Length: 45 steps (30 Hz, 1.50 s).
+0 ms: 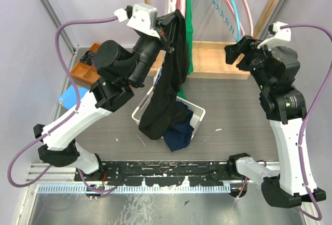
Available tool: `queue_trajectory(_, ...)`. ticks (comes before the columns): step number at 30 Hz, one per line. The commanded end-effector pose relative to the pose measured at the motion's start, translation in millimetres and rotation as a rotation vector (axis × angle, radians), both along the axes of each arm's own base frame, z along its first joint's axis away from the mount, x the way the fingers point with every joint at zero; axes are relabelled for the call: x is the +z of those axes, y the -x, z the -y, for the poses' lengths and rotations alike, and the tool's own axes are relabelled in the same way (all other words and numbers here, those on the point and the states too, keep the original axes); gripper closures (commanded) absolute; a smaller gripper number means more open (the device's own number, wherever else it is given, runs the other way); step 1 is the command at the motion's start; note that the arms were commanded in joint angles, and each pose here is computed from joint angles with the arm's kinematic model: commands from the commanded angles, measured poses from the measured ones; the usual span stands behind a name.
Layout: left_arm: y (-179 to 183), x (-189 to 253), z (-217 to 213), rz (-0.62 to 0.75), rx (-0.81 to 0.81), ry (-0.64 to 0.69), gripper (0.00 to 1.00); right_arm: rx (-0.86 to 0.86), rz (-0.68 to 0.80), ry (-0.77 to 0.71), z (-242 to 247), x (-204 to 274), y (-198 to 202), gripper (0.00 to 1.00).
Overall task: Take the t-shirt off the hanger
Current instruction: Place the T-shirt in the bin.
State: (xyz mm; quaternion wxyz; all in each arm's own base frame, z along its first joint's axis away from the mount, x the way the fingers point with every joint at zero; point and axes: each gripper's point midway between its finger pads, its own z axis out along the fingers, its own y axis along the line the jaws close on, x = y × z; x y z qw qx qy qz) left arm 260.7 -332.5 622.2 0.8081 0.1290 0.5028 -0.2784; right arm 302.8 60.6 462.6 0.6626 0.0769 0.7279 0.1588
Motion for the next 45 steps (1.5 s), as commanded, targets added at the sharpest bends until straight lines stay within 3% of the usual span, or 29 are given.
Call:
queue_trajectory(1, -4.8, 35.5, -33.1, 0.068, 0.087, 0.098, 1.00, 0.022, 0.044, -0.016, -2.3, 12.9, 10.2, 0.22)
queue_trajectory(6, 0.0, 3.5, -31.8, -0.004, 0.038, 0.053, 1.00, 0.026, 0.035, -0.015, -2.0, 9.5, 14.8, 0.22)
queue_trajectory(18, 36.2, -144.1, -71.2, -0.386, -0.061, -0.065, 1.00, 0.062, -0.004, -0.015, -8.4, -7.0, 16.1, 0.22)
queue_trajectory(24, 48.7, -190.9, -71.3, -0.514, -0.106, -0.112, 1.00, 0.069, -0.025, -0.016, -9.7, -15.0, 17.6, 0.22)
queue_trajectory(29, 52.9, -167.6, -68.8, -0.494, -0.145, -0.071, 1.00, 0.068, -0.034, -0.017, -9.1, -17.0, 20.1, 0.22)
queue_trajectory(35, 53.9, -80.1, -50.8, -0.301, -0.224, -0.007, 1.00, 0.067, -0.039, -0.017, -9.2, -19.0, 20.4, 0.22)
queue_trajectory(38, 49.5, -44.6, -32.0, -0.229, -0.255, 0.018, 1.00, 0.066, -0.034, -0.017, -9.0, -18.2, 20.0, 0.22)
queue_trajectory(45, 28.3, -8.8, 36.4, -0.151, -0.327, 0.001, 1.00, 0.055, -0.007, -0.024, -6.4, -14.7, 22.8, 0.21)
